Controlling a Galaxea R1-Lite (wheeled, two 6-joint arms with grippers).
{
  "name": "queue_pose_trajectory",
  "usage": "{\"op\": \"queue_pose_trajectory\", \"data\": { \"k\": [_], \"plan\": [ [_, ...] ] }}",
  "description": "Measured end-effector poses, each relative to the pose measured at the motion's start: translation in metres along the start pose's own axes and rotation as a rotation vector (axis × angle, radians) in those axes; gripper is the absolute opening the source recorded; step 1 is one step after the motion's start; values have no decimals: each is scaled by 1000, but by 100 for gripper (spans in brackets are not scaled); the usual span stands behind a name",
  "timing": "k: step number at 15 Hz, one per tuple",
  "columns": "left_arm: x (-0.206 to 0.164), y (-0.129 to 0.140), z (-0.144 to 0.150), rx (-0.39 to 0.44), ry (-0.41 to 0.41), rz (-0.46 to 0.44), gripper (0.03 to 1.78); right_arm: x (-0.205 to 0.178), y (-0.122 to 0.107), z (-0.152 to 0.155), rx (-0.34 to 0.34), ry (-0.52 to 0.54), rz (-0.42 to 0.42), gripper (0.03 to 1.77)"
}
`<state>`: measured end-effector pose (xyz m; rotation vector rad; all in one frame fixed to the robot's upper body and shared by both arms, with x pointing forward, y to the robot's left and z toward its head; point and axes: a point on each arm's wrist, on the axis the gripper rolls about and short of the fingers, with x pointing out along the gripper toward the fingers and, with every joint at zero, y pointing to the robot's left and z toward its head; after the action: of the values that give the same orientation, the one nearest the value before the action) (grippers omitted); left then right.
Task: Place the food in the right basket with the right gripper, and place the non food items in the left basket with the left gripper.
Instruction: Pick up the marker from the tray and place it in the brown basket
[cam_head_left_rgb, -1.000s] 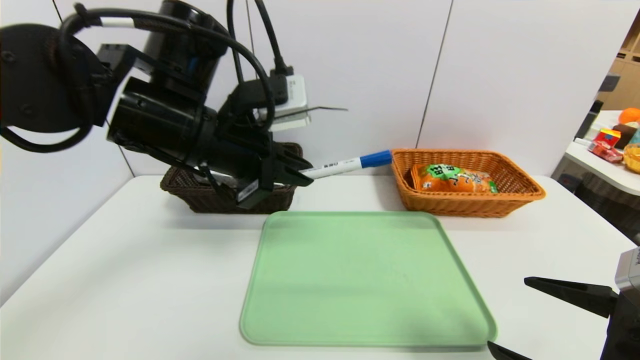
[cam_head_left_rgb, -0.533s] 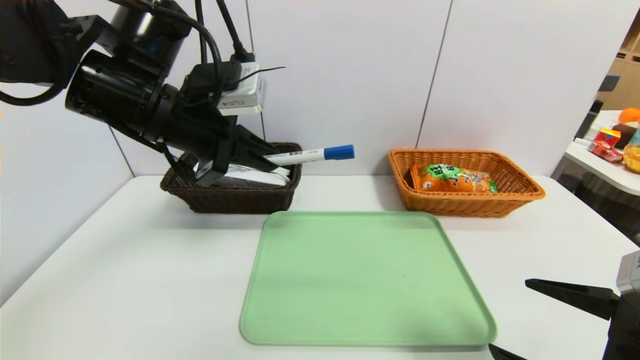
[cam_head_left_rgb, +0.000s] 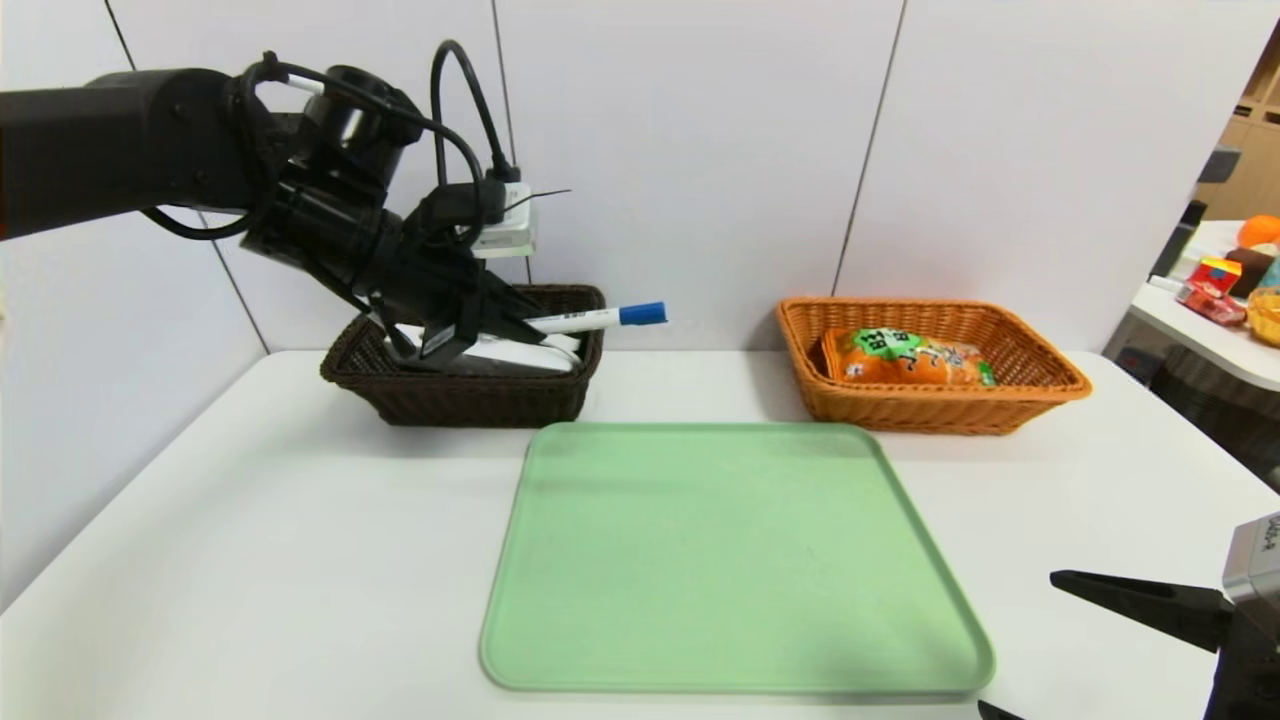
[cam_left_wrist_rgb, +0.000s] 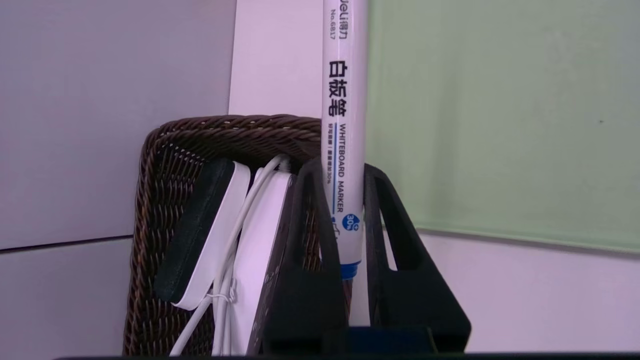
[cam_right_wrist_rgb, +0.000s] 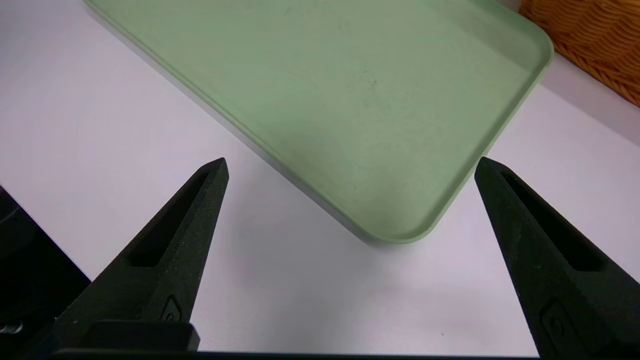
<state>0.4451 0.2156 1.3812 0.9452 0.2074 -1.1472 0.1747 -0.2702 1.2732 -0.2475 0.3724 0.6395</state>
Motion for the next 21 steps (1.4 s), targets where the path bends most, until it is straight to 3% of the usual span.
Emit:
{"op": "queue_pose_trajectory", "data": {
  "k": [5, 10, 21],
  "plan": [
    [29, 23, -49, -29, 36, 59, 18, 1, -1, 0, -2, 6, -5, 170],
    [29, 30, -84, -66, 86, 74, 18, 2, -1, 0, -4, 10, -8, 170],
    [3, 39, -110, -76, 196, 150, 18, 4, -1, 0, -15, 9, -10, 170]
  ]
}}
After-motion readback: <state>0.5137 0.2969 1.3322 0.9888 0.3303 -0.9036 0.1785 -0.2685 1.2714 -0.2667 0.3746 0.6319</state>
